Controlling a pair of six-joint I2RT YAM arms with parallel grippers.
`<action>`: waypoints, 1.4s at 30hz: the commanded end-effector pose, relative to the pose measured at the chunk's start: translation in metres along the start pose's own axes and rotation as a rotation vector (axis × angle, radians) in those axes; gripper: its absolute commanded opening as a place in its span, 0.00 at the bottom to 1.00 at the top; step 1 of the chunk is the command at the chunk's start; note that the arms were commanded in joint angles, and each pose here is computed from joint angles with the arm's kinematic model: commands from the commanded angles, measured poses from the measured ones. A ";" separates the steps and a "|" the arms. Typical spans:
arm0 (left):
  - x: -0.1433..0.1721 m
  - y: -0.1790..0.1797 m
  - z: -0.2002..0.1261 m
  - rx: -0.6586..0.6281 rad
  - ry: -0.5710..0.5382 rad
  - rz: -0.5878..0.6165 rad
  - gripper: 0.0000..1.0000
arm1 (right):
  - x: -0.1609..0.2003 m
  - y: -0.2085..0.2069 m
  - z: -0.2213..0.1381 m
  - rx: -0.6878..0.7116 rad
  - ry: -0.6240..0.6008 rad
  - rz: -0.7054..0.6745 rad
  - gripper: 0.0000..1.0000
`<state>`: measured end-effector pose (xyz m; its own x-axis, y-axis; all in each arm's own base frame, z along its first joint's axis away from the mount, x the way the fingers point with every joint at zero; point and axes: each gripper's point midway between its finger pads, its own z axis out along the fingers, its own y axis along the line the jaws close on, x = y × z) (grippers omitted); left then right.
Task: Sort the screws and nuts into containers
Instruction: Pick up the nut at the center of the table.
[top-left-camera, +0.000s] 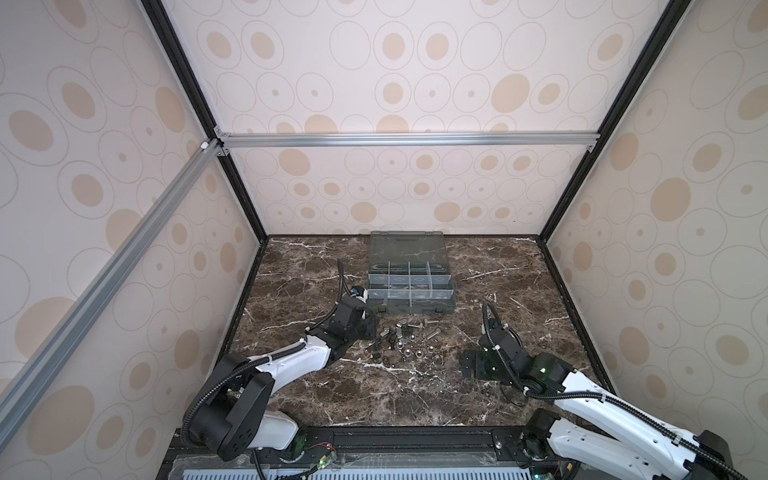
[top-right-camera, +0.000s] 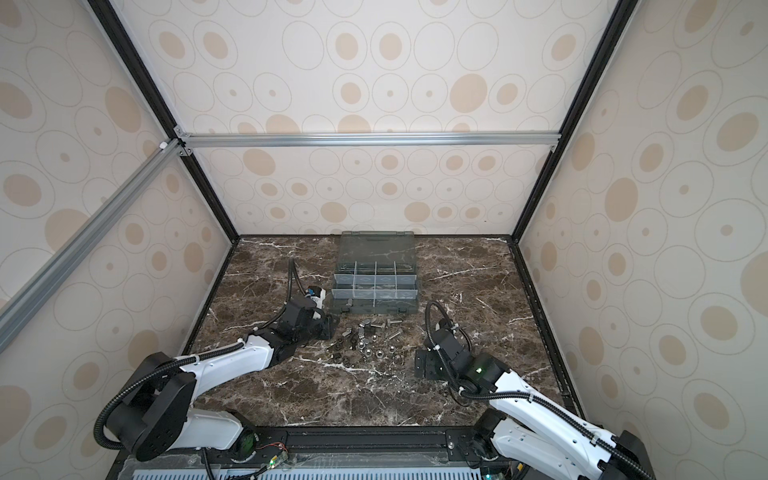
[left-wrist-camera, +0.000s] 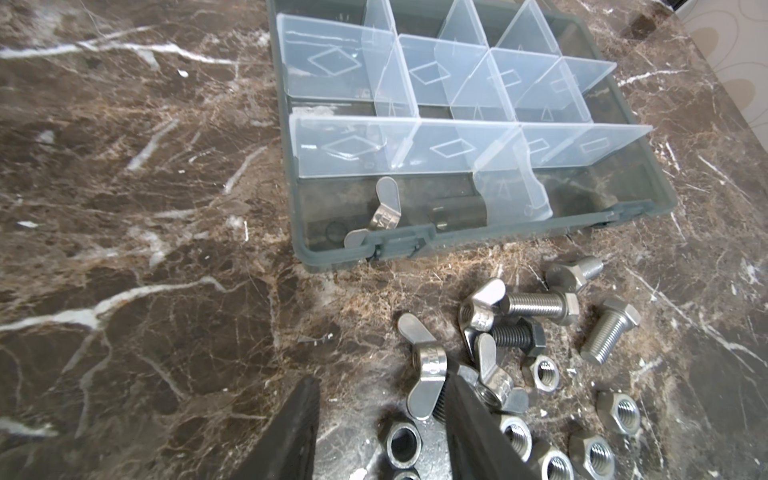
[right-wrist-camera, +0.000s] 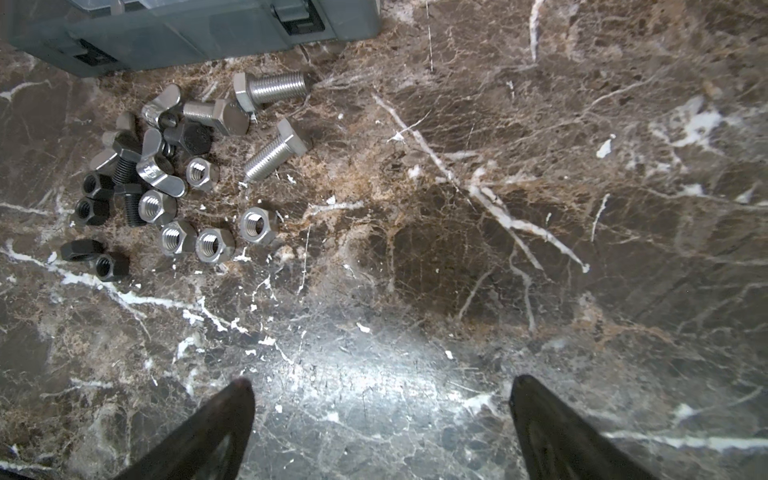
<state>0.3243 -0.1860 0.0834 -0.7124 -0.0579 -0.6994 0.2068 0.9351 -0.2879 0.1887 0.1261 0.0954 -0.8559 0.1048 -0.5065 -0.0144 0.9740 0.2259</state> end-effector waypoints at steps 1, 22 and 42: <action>-0.004 -0.004 -0.003 0.035 -0.017 -0.032 0.49 | 0.007 -0.006 0.001 0.029 0.020 0.004 0.99; 0.018 -0.021 0.015 0.116 0.057 -0.048 0.47 | 0.005 -0.001 0.008 0.037 0.030 -0.016 1.00; 0.021 -0.036 0.051 0.073 0.139 0.040 0.38 | 0.004 0.002 0.011 0.039 0.045 -0.023 1.00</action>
<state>0.3303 -0.2344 0.0426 -0.7961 0.0094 -0.6052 0.2683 0.9018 -0.3389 0.1907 0.1290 0.0805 -0.8786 0.0815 -0.4705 -0.0083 0.9826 0.1857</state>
